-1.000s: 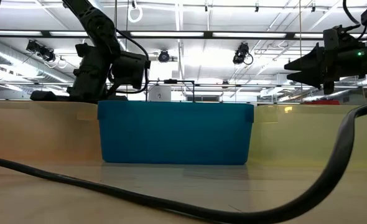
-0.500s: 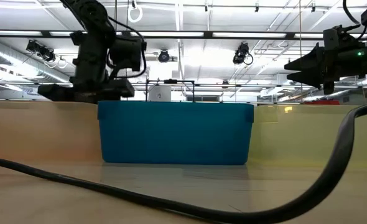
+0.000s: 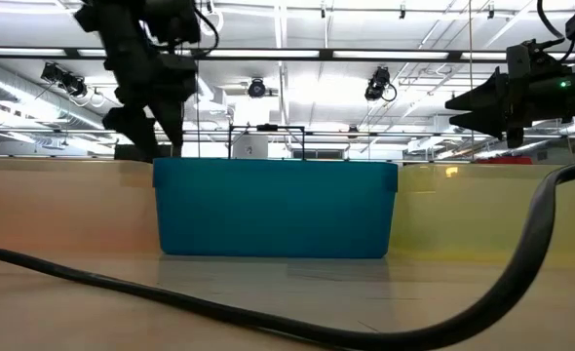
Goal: Pick & Place Markers
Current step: Return to Home Position
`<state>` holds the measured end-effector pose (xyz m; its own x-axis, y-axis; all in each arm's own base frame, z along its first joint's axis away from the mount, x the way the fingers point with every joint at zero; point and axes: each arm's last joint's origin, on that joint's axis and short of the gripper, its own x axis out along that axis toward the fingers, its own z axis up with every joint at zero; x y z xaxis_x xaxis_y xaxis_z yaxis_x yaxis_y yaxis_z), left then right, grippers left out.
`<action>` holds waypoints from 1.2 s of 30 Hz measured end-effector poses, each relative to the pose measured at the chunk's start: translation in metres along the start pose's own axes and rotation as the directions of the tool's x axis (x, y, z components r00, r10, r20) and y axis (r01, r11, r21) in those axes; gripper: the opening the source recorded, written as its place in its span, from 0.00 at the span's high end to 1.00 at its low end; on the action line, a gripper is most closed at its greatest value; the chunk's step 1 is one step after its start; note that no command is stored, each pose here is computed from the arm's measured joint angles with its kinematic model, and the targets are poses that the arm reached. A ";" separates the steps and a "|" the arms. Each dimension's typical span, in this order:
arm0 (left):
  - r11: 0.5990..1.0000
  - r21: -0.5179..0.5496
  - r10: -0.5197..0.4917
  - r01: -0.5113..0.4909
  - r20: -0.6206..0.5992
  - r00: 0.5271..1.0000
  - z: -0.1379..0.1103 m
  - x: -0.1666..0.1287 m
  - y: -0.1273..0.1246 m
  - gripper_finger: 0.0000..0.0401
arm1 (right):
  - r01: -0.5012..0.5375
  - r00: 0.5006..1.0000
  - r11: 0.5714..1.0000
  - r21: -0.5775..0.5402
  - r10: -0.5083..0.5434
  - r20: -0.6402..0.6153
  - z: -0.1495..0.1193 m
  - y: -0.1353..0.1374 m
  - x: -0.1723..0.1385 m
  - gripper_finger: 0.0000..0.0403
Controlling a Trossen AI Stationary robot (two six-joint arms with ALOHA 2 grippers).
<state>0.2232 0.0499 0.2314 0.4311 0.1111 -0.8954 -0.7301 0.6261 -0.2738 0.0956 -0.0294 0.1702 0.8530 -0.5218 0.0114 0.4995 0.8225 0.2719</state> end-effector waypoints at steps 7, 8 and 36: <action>0.972 0.223 -0.112 0.069 0.186 0.976 -0.019 -0.016 0.017 0.26 | 0.000 1.000 1.000 0.000 0.000 0.000 0.000 0.000 0.000 0.47; 0.967 0.240 -0.135 0.079 0.224 0.965 -0.022 -0.018 0.020 0.26 | 0.000 1.000 1.000 0.000 0.000 0.000 0.000 0.000 0.000 0.47; 0.821 0.474 -0.557 0.320 0.537 0.633 -0.095 0.004 0.075 0.26 | 0.000 1.000 1.000 0.000 0.000 0.000 0.000 0.000 0.000 0.47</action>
<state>0.1199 0.0243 0.1740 0.9645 0.1362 -0.2262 -0.2100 0.9150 -0.3444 0.0956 -0.0294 0.1702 0.8530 -0.5219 0.0113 0.4996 0.8225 0.2718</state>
